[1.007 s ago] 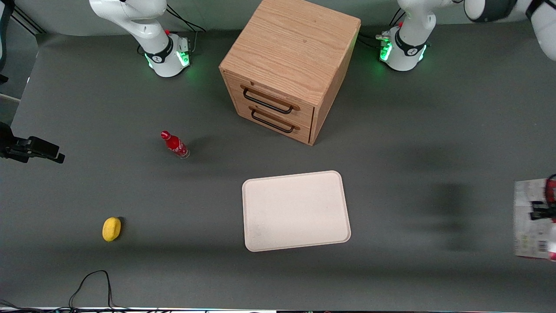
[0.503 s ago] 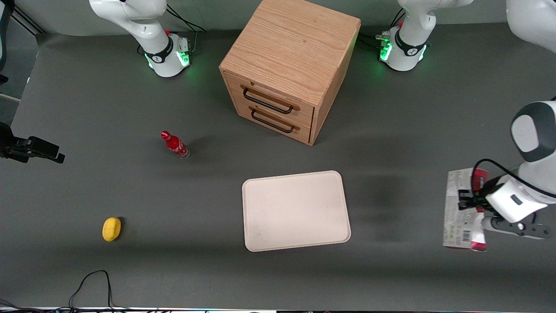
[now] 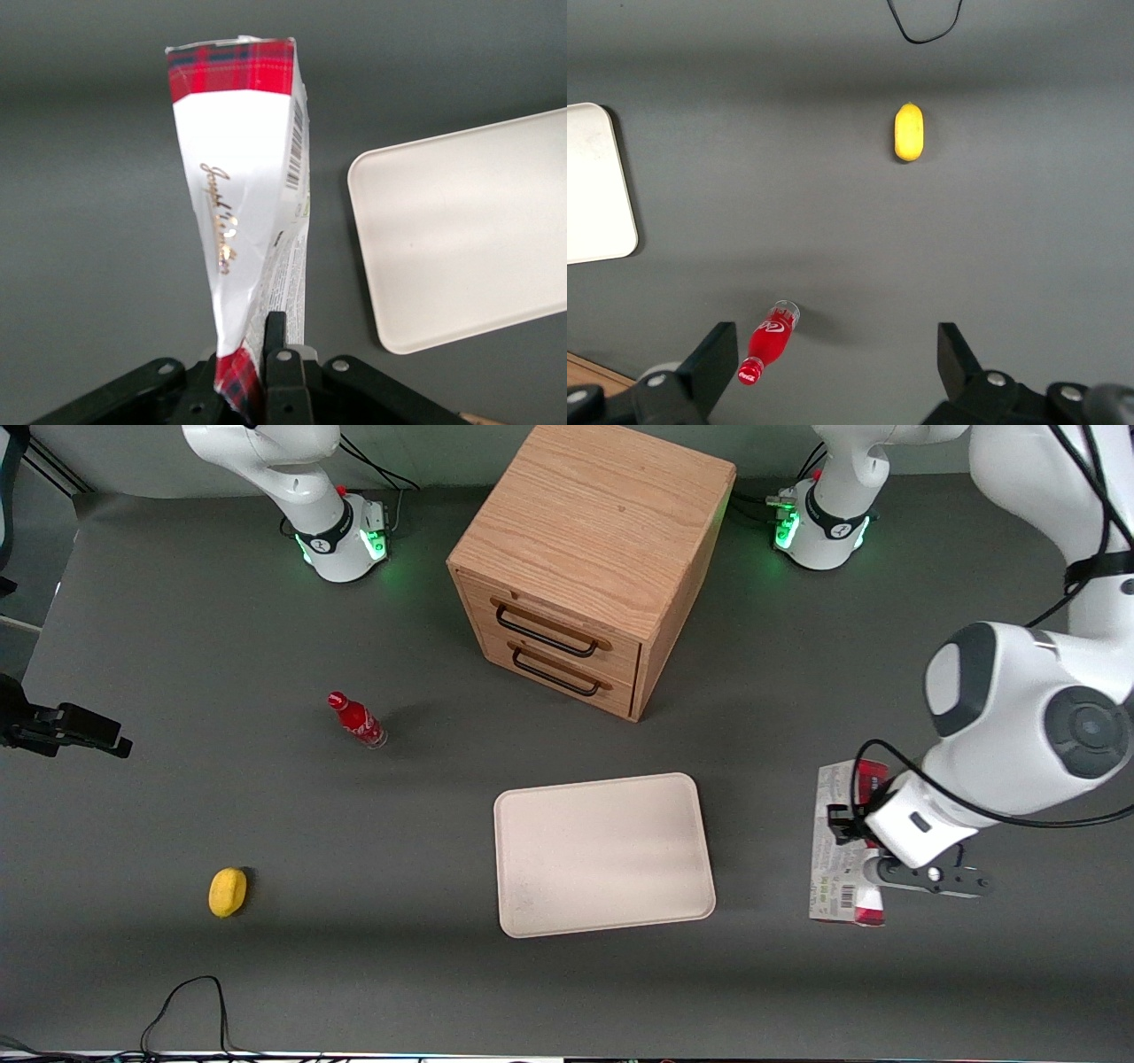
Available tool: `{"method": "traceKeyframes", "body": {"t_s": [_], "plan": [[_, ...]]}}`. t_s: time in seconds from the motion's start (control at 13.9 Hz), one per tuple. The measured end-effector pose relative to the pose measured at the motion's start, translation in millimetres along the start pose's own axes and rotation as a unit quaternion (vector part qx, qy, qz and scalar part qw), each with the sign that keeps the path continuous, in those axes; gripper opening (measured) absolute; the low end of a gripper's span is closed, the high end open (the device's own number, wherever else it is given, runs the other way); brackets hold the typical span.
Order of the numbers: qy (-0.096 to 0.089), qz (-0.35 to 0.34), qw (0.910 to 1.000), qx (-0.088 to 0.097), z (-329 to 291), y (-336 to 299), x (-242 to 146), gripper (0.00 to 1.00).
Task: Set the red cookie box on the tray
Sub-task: 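Carry the held cookie box over the white tray with the left gripper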
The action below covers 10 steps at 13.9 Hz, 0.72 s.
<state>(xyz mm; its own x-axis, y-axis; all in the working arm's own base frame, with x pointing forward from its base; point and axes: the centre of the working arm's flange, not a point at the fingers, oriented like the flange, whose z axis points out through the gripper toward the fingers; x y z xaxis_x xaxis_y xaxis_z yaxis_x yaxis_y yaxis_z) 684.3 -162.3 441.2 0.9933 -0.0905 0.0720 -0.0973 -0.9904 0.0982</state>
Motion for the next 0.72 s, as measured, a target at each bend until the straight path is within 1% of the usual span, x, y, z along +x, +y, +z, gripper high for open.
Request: {"method": "traceKeyframes", "body": {"t_s": [0.29,0.36,0.5,0.72], "plan": [[0.019,0.001,0.9997,0.016,49,58,1,0.07],[0.019,-0.001,0.9996,0.022,64,68,0,0.07],[0.011,0.004,0.9995,0.028,90,81,-2,0.07],[0.015,0.012,0.9994,0.029,123,102,-5,0.07]]}}
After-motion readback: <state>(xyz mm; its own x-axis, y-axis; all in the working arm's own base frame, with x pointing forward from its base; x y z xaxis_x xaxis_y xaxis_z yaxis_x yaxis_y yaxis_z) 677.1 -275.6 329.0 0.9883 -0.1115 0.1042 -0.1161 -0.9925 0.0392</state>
